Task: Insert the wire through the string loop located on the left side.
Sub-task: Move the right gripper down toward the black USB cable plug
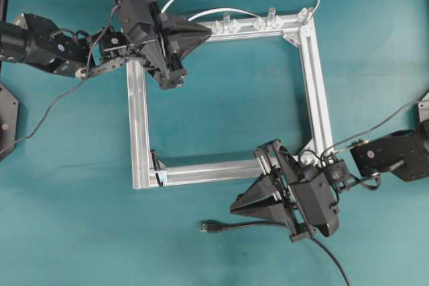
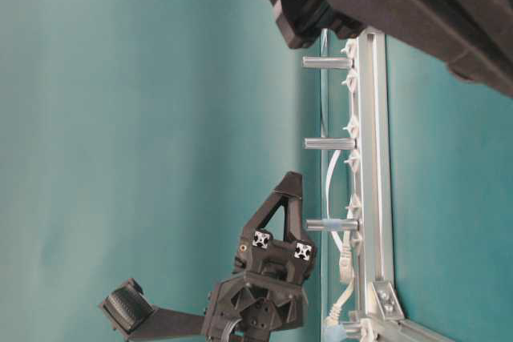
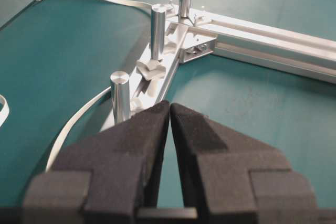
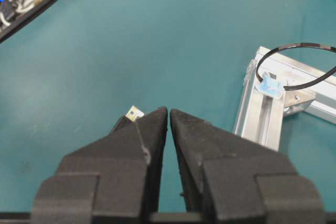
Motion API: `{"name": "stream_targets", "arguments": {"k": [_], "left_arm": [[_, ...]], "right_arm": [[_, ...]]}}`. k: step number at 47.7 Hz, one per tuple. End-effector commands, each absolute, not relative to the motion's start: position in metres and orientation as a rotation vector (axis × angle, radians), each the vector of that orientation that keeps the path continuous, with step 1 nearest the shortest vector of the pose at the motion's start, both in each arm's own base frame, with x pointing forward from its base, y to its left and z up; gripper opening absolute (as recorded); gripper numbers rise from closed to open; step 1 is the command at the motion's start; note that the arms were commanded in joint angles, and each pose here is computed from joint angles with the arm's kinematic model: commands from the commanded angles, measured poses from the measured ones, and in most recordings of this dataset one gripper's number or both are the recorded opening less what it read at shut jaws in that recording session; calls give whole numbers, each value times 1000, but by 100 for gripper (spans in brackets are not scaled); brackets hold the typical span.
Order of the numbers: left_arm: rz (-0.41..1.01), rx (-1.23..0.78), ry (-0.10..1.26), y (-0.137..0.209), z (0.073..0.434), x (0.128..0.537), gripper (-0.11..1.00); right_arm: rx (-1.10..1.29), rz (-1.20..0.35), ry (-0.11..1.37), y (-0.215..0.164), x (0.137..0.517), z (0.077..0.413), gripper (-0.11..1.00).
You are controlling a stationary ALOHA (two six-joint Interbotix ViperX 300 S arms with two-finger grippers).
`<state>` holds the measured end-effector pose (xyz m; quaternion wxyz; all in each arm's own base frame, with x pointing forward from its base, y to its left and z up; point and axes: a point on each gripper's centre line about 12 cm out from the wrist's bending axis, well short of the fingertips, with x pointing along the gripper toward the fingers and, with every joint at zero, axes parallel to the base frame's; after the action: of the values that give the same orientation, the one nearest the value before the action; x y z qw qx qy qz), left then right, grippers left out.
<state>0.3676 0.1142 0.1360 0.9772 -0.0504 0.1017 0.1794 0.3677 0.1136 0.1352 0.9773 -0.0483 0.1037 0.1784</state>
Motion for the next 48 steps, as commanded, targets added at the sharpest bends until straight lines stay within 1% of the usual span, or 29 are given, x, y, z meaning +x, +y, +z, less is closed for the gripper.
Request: {"name": "stream_targets", "arguments": {"k": [1, 3, 4, 6, 8, 19, 27, 29, 31, 35, 36, 37, 40, 42, 44, 48], "left_arm": [[308, -58, 165, 106, 160, 374, 15], [307, -61, 177, 105, 162, 373, 13], [306, -61, 186, 105, 163, 372, 8], [305, -64, 204, 104, 164, 370, 1], [304, -66, 223, 103, 164, 368, 0], [279, -74, 208, 93, 177, 364, 0], [259, -80, 239, 84, 174, 361, 0], [254, -81, 254, 82, 172, 361, 0], [248, -82, 268, 80, 170, 361, 0], [238, -84, 293, 76, 168, 360, 1], [236, -84, 296, 76, 169, 361, 1], [233, -85, 302, 74, 168, 361, 3], [229, -84, 308, 73, 169, 360, 17], [228, -83, 312, 73, 170, 359, 28], [228, -82, 316, 73, 171, 358, 41], [226, -79, 328, 72, 171, 356, 63]], "right_arm": [[-82, 353, 172, 114, 374, 144, 20], [-62, 334, 167, 114, 377, 146, 18], [-52, 325, 164, 113, 379, 147, 13], [-34, 312, 160, 112, 381, 148, 5], [-26, 306, 154, 112, 382, 148, 0], [-12, 309, 142, 116, 383, 146, 0], [22, 281, 143, 119, 384, 148, 0], [34, 272, 145, 119, 384, 148, 4], [44, 261, 147, 119, 384, 148, 12], [66, 238, 150, 120, 384, 147, 33], [69, 234, 151, 120, 384, 147, 41], [72, 230, 148, 121, 384, 148, 47], [82, 220, 149, 122, 383, 148, 66], [82, 214, 153, 124, 382, 147, 75], [80, 212, 153, 125, 382, 147, 76], [81, 197, 155, 127, 382, 147, 75]]}}
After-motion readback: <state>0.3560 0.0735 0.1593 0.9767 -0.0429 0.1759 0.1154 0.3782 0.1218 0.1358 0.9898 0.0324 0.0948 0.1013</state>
